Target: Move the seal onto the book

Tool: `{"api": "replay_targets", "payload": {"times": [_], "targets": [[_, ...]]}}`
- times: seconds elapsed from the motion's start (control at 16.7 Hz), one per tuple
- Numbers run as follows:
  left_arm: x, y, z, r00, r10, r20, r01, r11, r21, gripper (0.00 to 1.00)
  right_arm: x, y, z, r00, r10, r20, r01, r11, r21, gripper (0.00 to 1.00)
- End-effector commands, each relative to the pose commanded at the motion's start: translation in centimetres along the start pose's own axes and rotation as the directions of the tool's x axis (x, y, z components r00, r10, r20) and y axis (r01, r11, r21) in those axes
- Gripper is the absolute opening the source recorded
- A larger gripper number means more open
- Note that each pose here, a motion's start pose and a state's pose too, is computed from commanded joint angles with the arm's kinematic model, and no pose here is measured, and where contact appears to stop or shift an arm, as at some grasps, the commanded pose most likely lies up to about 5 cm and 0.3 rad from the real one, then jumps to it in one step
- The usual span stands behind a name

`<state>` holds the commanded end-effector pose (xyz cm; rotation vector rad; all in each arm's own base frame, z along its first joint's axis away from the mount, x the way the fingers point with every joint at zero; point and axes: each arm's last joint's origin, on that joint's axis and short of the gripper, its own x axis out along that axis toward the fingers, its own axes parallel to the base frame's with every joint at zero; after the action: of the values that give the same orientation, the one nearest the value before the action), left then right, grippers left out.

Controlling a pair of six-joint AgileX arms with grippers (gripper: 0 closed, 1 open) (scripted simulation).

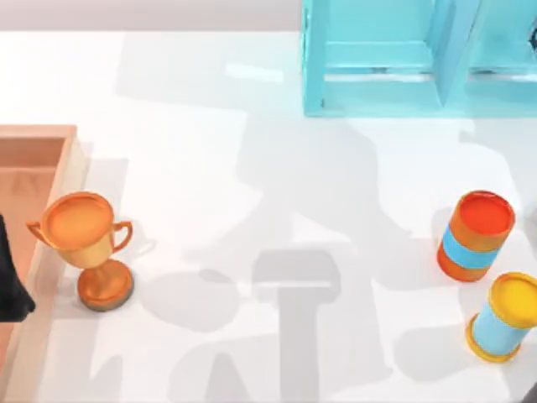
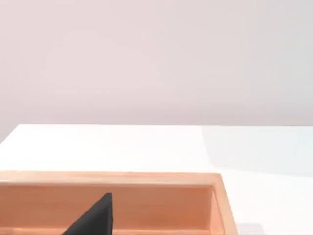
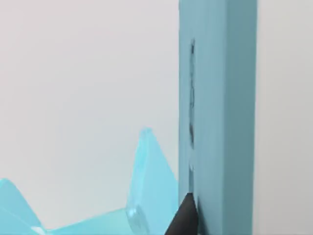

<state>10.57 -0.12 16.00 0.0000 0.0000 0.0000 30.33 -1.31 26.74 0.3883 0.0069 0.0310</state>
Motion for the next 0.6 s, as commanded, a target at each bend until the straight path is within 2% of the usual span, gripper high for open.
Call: {"api": "replay_targets", "payload": {"times": [0.24, 0.6], "targets": [[0.0, 0.0, 0.0, 1.0, 0.0, 0.0, 0.0, 1.0, 0.0, 1.0, -2.9, 0.0, 0.2, 1.0, -0.022, -0.016, 0.022, 1.0, 0.01, 0.0], [0.0, 0.0, 0.0, 1.0, 0.0, 0.0, 0.0, 1.0, 0.0, 1.0, -2.9, 0.0, -0.1, 0.999, -0.021, -0.025, 0.021, 1.0, 0.01, 0.0]]}}
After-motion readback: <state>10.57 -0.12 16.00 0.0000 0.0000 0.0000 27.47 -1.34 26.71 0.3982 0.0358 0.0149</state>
